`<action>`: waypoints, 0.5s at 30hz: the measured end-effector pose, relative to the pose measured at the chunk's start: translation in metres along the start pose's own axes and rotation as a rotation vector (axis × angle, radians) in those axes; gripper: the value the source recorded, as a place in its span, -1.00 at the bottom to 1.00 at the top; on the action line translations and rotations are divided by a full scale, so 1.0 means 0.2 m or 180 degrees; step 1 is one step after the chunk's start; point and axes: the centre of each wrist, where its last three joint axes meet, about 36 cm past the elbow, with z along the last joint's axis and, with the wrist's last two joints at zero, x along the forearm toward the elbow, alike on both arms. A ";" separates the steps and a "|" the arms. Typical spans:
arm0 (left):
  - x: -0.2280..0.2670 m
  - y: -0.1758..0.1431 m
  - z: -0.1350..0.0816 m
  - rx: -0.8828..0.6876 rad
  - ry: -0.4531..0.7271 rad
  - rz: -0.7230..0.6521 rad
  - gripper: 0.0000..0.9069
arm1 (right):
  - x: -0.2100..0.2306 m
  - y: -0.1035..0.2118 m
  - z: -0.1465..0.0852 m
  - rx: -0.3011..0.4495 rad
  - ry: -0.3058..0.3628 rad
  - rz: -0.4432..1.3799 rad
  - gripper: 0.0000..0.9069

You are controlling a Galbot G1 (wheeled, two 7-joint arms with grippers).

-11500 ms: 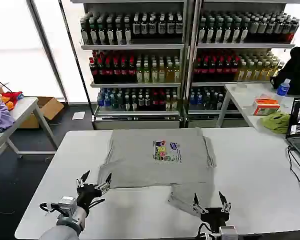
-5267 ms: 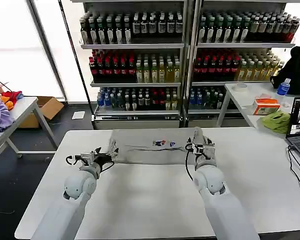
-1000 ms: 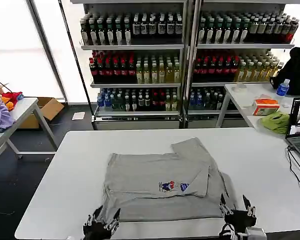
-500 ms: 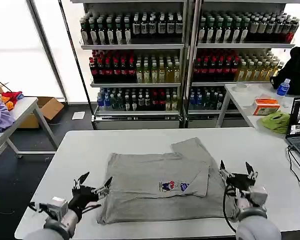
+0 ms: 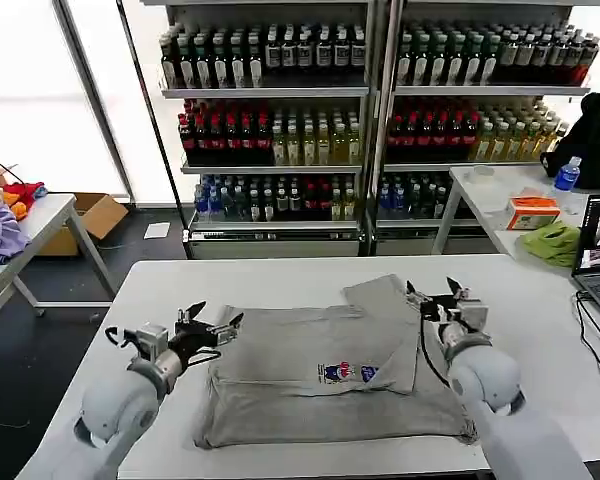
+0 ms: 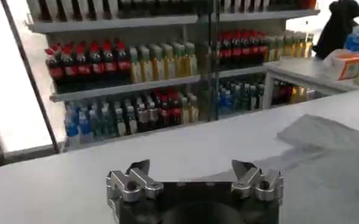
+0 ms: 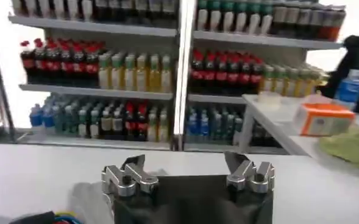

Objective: Fold and organize the clothes.

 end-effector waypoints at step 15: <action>-0.36 0.12 -0.01 0.0088 0.0260 -0.0072 1.00 | -0.46 0.02 -0.01 0.0023 0.0376 0.0024 1.00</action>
